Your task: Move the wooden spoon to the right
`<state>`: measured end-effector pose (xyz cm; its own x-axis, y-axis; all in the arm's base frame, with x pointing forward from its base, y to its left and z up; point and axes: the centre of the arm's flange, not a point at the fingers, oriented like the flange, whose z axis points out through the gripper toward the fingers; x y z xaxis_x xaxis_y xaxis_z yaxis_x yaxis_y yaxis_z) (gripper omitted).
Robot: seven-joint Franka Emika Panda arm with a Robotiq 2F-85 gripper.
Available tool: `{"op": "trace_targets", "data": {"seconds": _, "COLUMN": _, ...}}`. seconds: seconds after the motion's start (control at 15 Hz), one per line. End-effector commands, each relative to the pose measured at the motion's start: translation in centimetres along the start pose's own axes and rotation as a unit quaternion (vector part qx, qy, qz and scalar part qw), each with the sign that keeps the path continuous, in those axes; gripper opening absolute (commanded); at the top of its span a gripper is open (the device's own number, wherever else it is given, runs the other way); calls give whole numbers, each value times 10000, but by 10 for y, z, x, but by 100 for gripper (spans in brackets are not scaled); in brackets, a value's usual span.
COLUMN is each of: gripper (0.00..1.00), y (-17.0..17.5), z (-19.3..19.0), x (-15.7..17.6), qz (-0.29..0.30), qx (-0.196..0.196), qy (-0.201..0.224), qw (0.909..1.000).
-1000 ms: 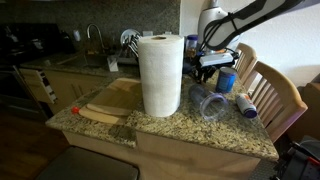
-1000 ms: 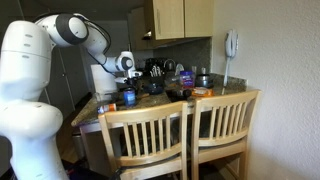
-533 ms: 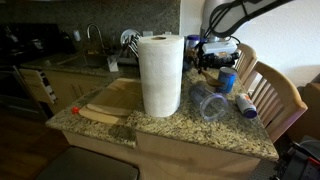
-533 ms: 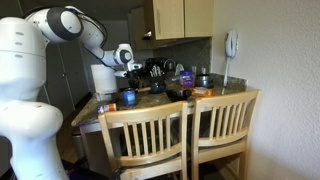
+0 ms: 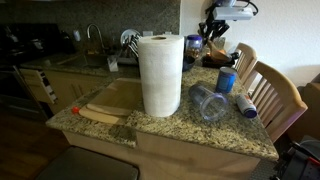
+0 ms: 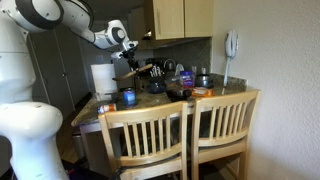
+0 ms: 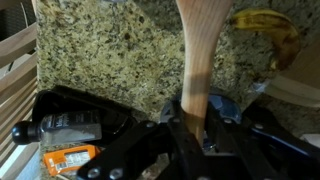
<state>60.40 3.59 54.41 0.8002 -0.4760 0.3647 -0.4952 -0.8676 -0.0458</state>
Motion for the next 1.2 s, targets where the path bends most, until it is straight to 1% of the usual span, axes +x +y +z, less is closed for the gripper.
{"op": "trace_targets", "data": {"seconds": 0.0, "gripper": 6, "y": 33, "z": -16, "x": 32, "qz": 821, "qx": -370, "qy": -193, "qw": 9958}}
{"op": "trace_targets", "data": {"seconds": 0.13, "gripper": 6, "y": 63, "z": -13, "x": 48, "qz": 1373, "qx": -542, "qy": -175, "qw": 9889}}
{"op": "trace_targets", "data": {"seconds": 0.27, "gripper": 6, "y": 88, "z": -7, "x": 60, "qz": 1928, "qx": -714, "qy": -125, "qw": 9786}}
{"op": "trace_targets", "data": {"seconds": 0.47, "gripper": 6, "y": 118, "z": 15, "x": 73, "qz": 2754, "qx": -966, "qy": -197, "qw": 9563}}
{"op": "trace_targets", "data": {"seconds": 0.6, "gripper": 6, "y": 129, "z": 36, "x": 78, "qz": 2957, "qx": -981, "qy": -303, "qw": 9497}}
{"op": "trace_targets", "data": {"seconds": 0.67, "gripper": 6, "y": 130, "z": 46, "x": 79, "qz": 3015, "qx": -987, "qy": -293, "qw": 9479}}
{"op": "trace_targets", "data": {"seconds": 0.8, "gripper": 6, "y": 130, "z": 62, "x": 80, "qz": 3114, "qx": -900, "qy": -35, "qw": 9460}}
{"op": "trace_targets", "data": {"seconds": 1.0, "gripper": 6, "y": 130, "z": 79, "x": 88, "qz": 3358, "qx": -636, "qy": 352, "qw": 9391}}
{"op": "trace_targets", "data": {"seconds": 1.13, "gripper": 6, "y": 136, "z": 91, "x": 94, "qz": 3503, "qx": -557, "qy": 480, "qw": 9337}}
